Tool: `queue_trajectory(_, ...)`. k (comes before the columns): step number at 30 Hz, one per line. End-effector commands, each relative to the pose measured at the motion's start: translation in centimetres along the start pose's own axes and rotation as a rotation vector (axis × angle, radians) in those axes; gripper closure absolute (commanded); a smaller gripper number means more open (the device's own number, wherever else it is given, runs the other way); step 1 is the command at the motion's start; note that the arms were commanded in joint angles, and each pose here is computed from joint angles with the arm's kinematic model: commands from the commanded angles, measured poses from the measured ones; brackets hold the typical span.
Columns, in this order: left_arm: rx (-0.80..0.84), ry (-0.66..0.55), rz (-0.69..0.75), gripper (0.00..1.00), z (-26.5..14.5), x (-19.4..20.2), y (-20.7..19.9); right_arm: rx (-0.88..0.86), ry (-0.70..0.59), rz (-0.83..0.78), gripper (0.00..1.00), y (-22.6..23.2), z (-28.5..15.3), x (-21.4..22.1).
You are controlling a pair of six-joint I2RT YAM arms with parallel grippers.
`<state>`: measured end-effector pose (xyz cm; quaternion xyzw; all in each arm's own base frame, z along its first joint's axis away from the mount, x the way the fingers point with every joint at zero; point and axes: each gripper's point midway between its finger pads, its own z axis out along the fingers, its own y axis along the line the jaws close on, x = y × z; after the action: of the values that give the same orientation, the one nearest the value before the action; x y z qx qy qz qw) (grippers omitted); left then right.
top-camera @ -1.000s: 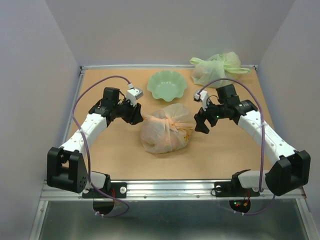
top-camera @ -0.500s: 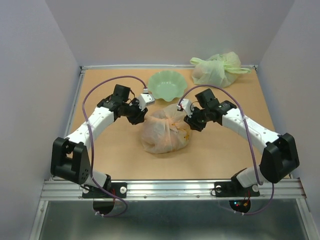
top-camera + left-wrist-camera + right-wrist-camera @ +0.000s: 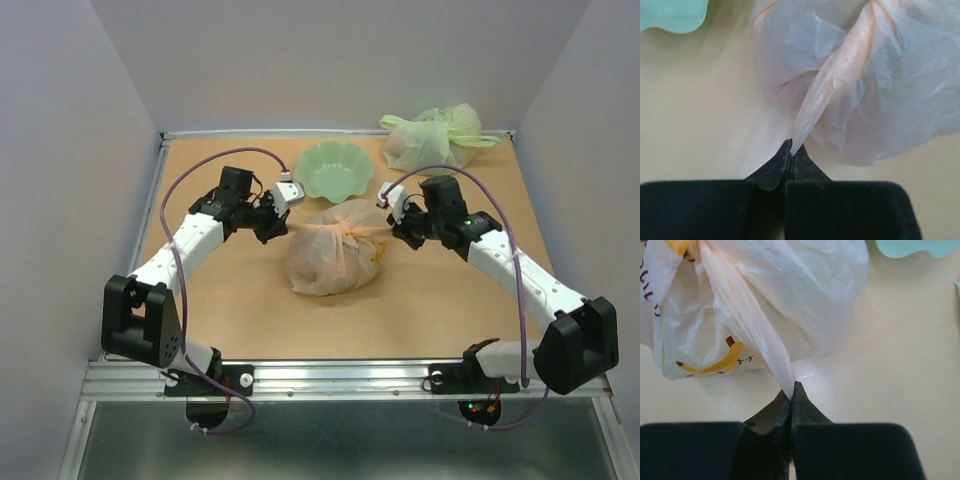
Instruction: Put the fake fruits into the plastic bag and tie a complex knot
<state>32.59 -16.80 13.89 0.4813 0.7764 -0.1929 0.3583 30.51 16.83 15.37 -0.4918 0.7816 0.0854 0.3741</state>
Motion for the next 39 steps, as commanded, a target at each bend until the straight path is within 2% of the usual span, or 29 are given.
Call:
queue_trajectory(1,-0.166,0.076,-0.028,1.00,-3.3,2.8,3.1,0.192,0.155,0.112,1.00,-4.8,-3.7,6.6)
queue_trajectory(4,-0.075,-0.012,-0.039,1.00,-2.6,-0.7,0.9,0.194,0.103,0.155,1.00,-4.7,-4.3,5.3)
queue_trajectory(7,0.033,-0.092,0.030,1.00,-1.1,-6.1,-3.0,0.227,0.073,0.173,1.00,-5.7,-5.1,4.2)
queue_trajectory(8,0.082,-0.160,0.038,1.00,-0.6,-9.0,-4.6,0.245,0.067,0.183,0.99,-6.2,-5.6,4.1)
queue_trajectory(9,0.074,-0.184,0.014,1.00,-0.6,-10.1,-4.2,0.258,0.057,0.191,1.00,-6.6,-5.9,3.9)
queue_trajectory(10,0.132,-0.210,0.035,1.00,0.1,-11.9,-6.2,0.281,0.043,0.206,1.00,-7.3,-6.5,3.5)
queue_trajectory(13,0.226,-0.266,0.047,1.00,1.8,-17.0,-8.7,0.360,0.016,0.254,1.00,-9.6,-8.6,3.3)
queue_trajectory(16,0.240,-0.345,0.040,1.00,3.3,-21.8,-8.9,0.436,0.026,0.314,1.00,-11.7,-10.1,4.2)
queue_trajectory(22,0.166,-0.464,0.063,1.00,9.1,-30.8,-4.0,0.562,0.049,0.424,1.00,-16.9,-12.2,7.2)
queue_trajectory(28,0.179,-0.576,0.040,0.99,12.7,-34.6,-2.3,0.606,0.080,0.467,1.00,-20.2,-11.7,9.5)
queue_trajectory(31,0.177,-0.595,0.018,0.80,15.0,-33.9,-1.9,0.586,0.089,0.486,1.00,-20.4,-10.8,10.1)
queue_trajectory(32,0.176,-0.581,0.010,0.59,16.0,-33.2,-1.7,0.559,0.097,0.500,1.00,-20.2,-9.9,10.6)
queue_trajectory(33,0.155,-0.572,-0.003,0.52,16.4,-33.0,-1.3,0.541,0.106,0.521,0.96,-19.8,-9.2,11.1)
queue_trajectory(35,0.131,-0.555,-0.019,0.40,16.2,-32.5,-0.9,0.510,0.114,0.546,0.75,-19.3,-8.3,11.7)
queue_trajectory(36,0.108,-0.557,-0.022,0.11,15.7,-32.5,-0.4,0.496,0.116,0.555,0.45,-18.9,-8.1,11.7)
queue_trajectory(37,0.086,-0.585,-0.023,0.02,13.5,-33.4,0.3,0.474,0.103,0.562,0.31,-18.5,-7.9,11.5)
queue_trajectory(39,0.073,-0.594,-0.040,0.01,11.8,-33.2,0.9,0.473,0.060,0.559,0.17,-18.3,-8.9,10.1)
